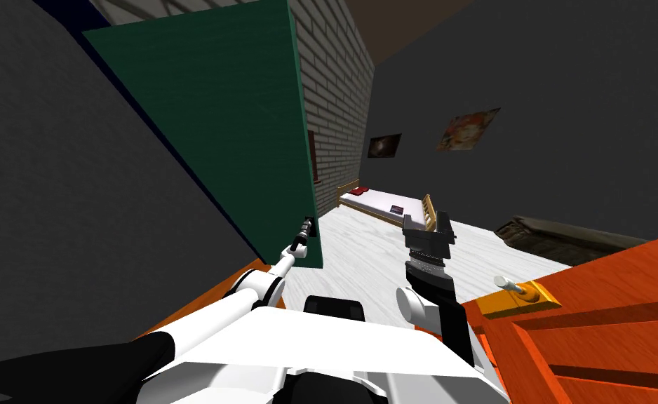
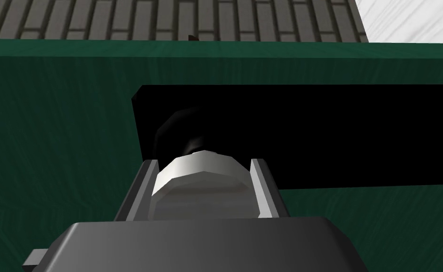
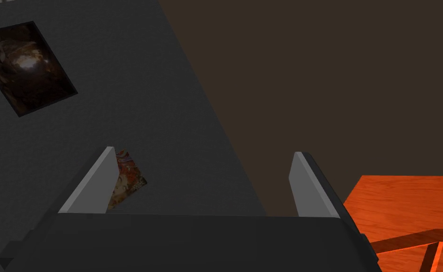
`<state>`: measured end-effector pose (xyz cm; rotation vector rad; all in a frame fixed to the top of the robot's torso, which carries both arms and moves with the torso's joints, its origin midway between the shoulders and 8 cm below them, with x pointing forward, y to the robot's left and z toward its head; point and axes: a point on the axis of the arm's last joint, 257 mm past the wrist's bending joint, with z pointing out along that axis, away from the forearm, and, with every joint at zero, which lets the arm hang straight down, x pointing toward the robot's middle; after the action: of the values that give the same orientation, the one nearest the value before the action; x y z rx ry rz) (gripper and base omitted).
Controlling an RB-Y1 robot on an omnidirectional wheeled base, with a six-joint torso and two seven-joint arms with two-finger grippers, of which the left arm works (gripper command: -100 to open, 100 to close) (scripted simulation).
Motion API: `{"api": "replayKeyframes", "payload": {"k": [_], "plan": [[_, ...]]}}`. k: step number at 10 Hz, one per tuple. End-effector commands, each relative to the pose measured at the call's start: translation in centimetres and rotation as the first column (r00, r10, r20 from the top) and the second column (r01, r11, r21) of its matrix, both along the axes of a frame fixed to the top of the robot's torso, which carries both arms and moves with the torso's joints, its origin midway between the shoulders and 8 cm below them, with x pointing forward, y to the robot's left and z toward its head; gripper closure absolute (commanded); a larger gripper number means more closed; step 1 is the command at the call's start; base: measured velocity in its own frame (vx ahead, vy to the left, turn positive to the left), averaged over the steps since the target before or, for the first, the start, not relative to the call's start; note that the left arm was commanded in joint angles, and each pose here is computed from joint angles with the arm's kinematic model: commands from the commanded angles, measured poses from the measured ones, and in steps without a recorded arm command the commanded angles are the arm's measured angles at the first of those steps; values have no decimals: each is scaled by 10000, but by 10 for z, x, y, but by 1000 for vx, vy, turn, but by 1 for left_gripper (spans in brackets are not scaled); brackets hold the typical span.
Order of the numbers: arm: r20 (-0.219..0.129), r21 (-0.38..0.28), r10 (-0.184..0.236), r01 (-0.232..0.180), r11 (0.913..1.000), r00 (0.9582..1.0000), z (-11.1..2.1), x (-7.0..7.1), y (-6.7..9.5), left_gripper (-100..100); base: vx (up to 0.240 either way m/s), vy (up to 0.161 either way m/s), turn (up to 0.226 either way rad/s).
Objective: Push the door open
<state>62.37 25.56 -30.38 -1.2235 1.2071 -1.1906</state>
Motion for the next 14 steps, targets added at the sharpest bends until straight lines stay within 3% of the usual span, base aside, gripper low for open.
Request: {"api": "replayKeyframes", "payload": {"k": [1, 7, 8, 12, 14], "plan": [[119, 31, 302, -302, 9995, 9995, 7, 3, 17, 100, 164, -122, 66], [116, -18, 979, -979, 9952, 9951, 8, 1, 52, 100, 170, -133, 67], [63, -5, 932, -932, 9956, 9956, 4, -1, 50, 100, 72, -46, 39], [95, -4, 1334, -1334, 9911, 9910, 6, -3, 72, 100, 143, -52, 40], [95, -4, 1334, -1334, 9911, 9910, 6, -3, 72, 100, 63, -40, 14]]}}
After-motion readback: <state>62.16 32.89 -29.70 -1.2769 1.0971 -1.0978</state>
